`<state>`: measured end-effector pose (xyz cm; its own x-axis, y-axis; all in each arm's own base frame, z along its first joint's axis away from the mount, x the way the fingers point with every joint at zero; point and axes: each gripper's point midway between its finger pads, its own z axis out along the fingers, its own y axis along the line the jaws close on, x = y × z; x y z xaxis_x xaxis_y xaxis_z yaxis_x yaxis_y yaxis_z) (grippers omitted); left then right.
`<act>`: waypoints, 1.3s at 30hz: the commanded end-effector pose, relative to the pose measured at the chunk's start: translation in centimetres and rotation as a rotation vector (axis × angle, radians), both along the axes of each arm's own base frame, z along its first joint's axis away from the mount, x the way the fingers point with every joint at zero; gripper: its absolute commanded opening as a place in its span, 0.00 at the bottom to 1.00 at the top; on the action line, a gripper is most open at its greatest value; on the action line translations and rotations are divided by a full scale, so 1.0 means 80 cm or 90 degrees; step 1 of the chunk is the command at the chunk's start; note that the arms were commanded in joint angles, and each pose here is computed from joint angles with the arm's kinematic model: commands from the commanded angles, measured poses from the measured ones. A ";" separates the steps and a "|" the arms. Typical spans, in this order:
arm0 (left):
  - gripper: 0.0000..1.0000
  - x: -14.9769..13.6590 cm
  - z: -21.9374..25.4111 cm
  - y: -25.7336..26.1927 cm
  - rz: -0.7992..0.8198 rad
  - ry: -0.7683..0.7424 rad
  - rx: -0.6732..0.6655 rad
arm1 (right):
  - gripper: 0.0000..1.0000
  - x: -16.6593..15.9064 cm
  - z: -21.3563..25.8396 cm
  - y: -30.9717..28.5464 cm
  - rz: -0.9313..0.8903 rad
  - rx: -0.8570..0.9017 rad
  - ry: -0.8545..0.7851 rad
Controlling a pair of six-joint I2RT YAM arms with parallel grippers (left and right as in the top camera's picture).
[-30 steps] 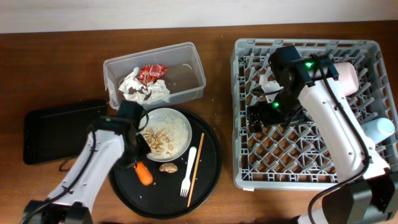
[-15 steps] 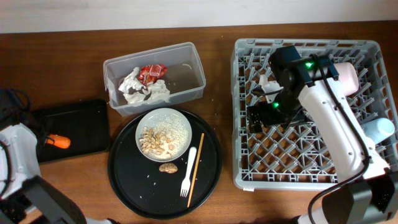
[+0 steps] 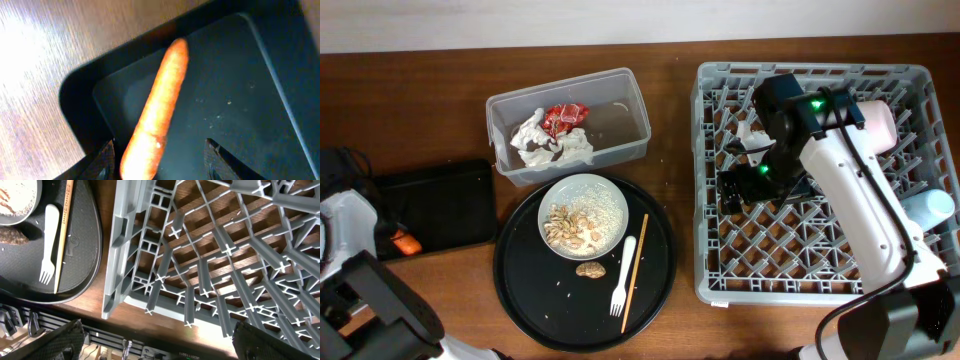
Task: Sort waste into correct bins and load items into the dishwasher rack
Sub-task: 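Carry the carrot left and set it on the black rectangular tray, then grasp the brown food scrap beside the plate with the left gripper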
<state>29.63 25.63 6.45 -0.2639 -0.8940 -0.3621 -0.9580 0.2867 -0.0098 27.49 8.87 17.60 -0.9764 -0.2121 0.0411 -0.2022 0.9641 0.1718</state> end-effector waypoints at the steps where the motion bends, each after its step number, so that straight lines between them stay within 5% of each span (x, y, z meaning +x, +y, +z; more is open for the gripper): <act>1: 0.57 0.037 0.050 -0.006 -0.072 -0.040 0.022 | 0.98 -0.003 0.002 0.001 0.012 0.000 -0.002; 5: 0.58 0.096 0.087 -0.101 -0.233 -0.113 -0.016 | 0.98 -0.003 0.002 0.002 0.012 0.000 -0.003; 8: 0.60 0.112 0.081 -0.243 -0.474 -0.057 -0.055 | 0.98 -0.003 0.002 0.001 0.012 0.000 -0.002; 12: 0.66 0.062 0.066 -0.391 -0.781 0.078 -0.082 | 0.99 -0.002 0.002 0.001 0.012 0.000 -0.003; 17: 0.67 -0.028 0.037 -0.487 -1.040 0.227 -0.094 | 0.99 -0.003 0.002 0.002 0.012 0.000 -0.003; 24: 0.67 -0.114 0.018 -0.491 -1.060 0.386 -0.130 | 0.98 -0.003 0.002 0.002 0.012 0.000 -0.003; 39: 0.66 -0.126 -0.043 -0.500 -1.075 0.348 -0.145 | 0.98 -0.004 0.002 0.001 0.005 -0.001 0.001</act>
<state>20.59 -14.26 3.24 -0.8892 0.4374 0.1345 0.4449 0.8951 0.0306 27.47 8.87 17.60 -0.9766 -0.2110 0.0421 -0.2010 0.9644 0.1721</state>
